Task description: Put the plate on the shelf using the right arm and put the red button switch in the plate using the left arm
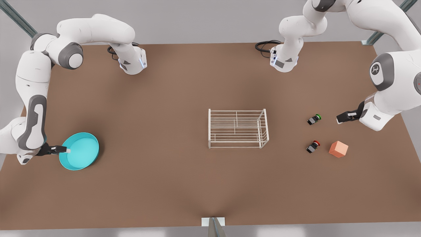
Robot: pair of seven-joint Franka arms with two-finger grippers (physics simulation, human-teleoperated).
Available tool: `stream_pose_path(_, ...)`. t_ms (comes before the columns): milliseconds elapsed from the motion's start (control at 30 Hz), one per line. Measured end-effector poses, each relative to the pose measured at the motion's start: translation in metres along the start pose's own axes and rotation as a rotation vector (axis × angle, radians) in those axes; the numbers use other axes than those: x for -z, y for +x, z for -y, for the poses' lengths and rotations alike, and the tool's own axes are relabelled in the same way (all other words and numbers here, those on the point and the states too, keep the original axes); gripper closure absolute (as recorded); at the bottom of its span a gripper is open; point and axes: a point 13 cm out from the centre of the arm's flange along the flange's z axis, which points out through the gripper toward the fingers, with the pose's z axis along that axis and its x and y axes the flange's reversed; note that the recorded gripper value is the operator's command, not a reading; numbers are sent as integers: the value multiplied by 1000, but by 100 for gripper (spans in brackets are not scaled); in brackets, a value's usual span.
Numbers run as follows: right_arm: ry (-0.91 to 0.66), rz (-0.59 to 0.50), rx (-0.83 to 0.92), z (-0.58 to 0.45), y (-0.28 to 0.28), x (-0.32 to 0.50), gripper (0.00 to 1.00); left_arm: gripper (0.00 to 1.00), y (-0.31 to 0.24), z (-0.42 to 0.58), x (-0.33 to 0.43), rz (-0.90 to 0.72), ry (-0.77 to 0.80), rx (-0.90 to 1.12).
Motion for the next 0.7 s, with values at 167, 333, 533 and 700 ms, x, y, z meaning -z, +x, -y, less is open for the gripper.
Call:
stream_pose_path(167, -9, -8, 26, 0, 2, -7, 42, 0, 7, -20, -1, -29, -2, 31)
stream_pose_path(333, -12, -6, 53, 0, 2, -6, 79, 0, 14, -21, 2, -55, -3, 33)
stream_pose_path(533, -19, 8, 95, -5, -1, 7, 79, 0, 19, -24, 8, -65, 3, 40)
stream_pose_path(700, -90, 37, 178, -54, -19, 40, 79, 0, 29, -20, 13, -87, 1, 32)
